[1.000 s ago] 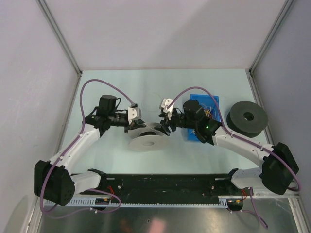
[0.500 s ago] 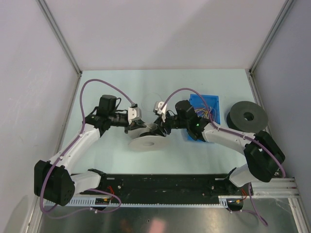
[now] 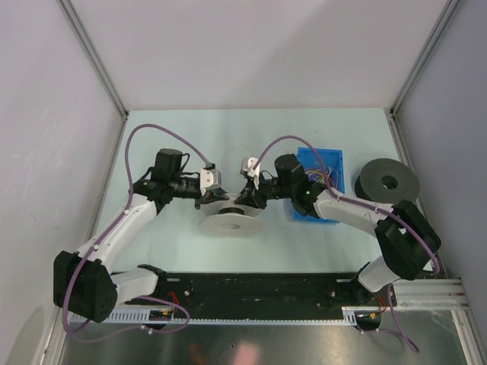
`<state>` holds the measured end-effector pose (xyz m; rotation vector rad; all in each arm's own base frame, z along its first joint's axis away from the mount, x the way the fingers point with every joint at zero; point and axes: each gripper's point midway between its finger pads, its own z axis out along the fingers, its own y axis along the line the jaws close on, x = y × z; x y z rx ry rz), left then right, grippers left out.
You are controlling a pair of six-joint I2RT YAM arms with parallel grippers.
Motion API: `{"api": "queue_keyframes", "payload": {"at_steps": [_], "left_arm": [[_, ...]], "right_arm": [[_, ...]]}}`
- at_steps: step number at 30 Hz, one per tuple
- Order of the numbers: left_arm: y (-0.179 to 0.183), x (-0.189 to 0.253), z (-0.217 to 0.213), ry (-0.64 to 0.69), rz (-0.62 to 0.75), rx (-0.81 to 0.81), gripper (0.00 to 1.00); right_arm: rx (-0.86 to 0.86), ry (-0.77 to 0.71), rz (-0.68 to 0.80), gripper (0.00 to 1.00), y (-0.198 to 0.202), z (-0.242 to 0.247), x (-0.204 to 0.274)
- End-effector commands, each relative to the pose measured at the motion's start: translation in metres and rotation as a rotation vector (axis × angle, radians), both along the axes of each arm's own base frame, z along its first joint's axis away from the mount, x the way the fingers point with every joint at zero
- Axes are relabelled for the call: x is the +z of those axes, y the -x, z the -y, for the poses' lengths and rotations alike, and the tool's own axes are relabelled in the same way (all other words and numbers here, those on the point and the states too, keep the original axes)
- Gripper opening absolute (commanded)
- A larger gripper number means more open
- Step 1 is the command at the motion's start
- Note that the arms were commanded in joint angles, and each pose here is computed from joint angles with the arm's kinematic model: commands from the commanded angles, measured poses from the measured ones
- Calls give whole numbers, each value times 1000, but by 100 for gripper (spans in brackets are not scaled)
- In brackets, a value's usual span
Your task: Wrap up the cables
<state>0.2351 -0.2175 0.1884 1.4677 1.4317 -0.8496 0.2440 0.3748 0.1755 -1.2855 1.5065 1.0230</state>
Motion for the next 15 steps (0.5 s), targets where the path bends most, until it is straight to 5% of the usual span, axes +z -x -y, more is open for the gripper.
{"api": "queue_keyframes", "payload": {"at_steps": [1,4,9,15], "left_arm": [[-9,7,1,-10,69,-7,0],[-8,8,1,-11,72,-6,4],[-7,14,3,4,79,-17,30],[-7,12,9,4,54,-33,36]], "right_arm": [[26,-76,40,10,-6,-12,28],[29,-79,46,1,-7,-12,29],[25,-74,53,0,-8,-11,28],[30,-70,58,0,-9,-12,26]]}}
